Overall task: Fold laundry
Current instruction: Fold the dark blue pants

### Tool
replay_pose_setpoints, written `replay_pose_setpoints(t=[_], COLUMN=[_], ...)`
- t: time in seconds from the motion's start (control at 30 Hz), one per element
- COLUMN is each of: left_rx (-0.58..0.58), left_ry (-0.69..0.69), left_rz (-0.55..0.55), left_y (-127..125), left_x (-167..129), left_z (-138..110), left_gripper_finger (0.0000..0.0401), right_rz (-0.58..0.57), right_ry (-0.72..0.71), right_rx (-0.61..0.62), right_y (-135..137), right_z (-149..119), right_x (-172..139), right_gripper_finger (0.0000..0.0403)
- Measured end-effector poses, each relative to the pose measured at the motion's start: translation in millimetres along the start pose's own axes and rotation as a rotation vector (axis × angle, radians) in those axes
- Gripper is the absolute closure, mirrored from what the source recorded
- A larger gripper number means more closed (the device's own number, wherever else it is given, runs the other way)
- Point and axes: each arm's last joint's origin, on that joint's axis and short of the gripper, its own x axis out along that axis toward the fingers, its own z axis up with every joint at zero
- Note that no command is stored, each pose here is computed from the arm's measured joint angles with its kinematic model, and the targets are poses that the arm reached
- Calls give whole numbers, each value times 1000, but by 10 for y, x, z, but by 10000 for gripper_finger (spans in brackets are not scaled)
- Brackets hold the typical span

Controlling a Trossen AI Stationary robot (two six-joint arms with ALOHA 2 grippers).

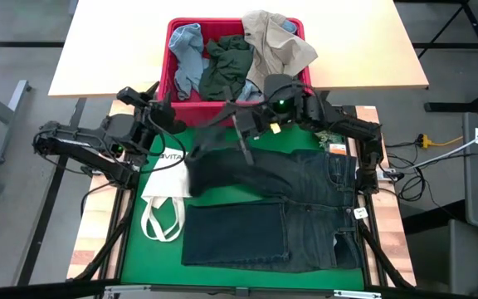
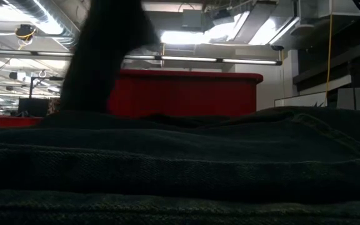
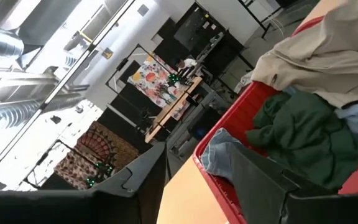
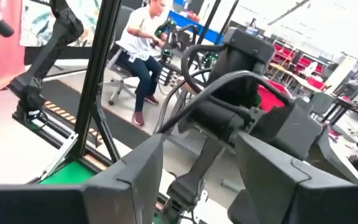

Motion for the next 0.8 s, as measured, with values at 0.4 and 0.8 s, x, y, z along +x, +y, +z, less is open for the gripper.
replay_pose_setpoints(t=[0.4, 0.8], left_rx=[-127, -492], left_ry=[-8, -282], left_rz=[-7, -595], left_y=[-4, -340], left_x=[-8, -181], left_z=[1, 15], left_gripper_finger=[230, 230], right_rz=[-3, 129], right_ry=[117, 846], right_rx=[-34, -17], right_y=[-74, 190], right_z=[114, -323], right_x=[-478, -984], right_gripper_finger=[200, 200])
